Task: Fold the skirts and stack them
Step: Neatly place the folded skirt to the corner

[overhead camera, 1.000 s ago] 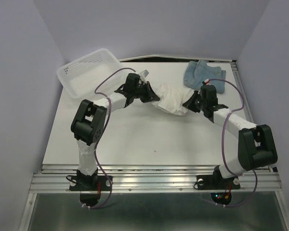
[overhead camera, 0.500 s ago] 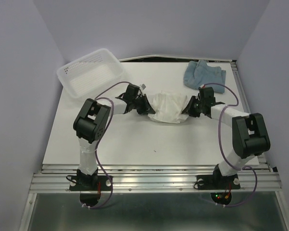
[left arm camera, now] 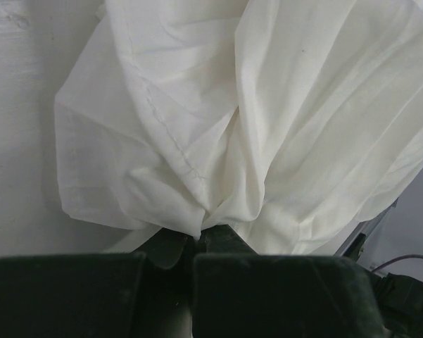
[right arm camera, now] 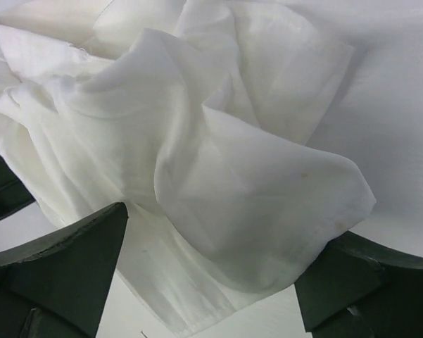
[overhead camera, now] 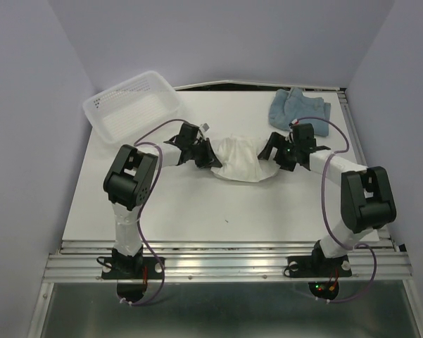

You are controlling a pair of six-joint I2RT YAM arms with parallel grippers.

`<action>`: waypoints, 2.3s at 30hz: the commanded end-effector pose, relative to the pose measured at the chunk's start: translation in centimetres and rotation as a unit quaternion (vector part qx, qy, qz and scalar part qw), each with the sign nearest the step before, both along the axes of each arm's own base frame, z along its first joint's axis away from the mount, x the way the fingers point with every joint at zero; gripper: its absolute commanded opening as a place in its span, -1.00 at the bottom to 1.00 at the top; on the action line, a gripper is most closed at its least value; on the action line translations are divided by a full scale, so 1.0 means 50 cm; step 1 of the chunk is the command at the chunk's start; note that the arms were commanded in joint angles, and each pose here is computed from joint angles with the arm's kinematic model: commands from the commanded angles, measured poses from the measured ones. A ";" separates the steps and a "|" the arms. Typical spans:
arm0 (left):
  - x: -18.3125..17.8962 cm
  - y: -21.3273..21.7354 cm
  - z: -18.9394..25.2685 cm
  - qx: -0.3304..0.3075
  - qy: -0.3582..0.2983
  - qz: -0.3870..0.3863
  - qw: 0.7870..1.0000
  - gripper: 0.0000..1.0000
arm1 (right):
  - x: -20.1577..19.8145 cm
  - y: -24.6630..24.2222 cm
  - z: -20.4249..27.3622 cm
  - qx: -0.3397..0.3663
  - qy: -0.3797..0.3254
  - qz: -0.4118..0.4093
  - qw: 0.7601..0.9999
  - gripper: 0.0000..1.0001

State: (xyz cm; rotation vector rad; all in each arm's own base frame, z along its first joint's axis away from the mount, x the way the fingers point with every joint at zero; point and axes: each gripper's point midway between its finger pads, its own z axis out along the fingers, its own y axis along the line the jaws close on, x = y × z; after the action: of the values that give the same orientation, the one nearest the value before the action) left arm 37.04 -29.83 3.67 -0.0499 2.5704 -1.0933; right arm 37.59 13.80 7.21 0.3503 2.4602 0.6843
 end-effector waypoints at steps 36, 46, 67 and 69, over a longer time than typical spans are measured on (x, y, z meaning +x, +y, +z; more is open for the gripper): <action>0.252 -0.128 0.333 -0.033 -0.278 -0.027 0.959 -1.00 | 0.224 -0.075 0.231 -0.034 -0.225 -0.010 0.974 -0.99; 0.335 -0.297 0.504 -0.139 -0.434 -0.043 0.889 -1.00 | 0.347 -0.292 0.362 -0.087 -0.306 -0.106 0.942 -0.99; 0.468 -0.370 0.359 -0.221 -0.523 0.165 0.807 0.46 | 0.453 -0.495 0.160 -0.164 -0.259 -0.199 0.931 -0.99; 0.484 -0.353 0.342 -0.227 -0.505 0.182 0.812 0.68 | 0.466 -0.501 0.111 -0.160 -0.242 -0.207 0.934 -0.99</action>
State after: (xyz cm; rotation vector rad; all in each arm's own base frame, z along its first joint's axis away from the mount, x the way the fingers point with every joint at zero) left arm 59.22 -50.54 11.83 0.0989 1.5134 -1.0844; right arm 58.11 -9.21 11.15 0.4777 2.0081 0.2142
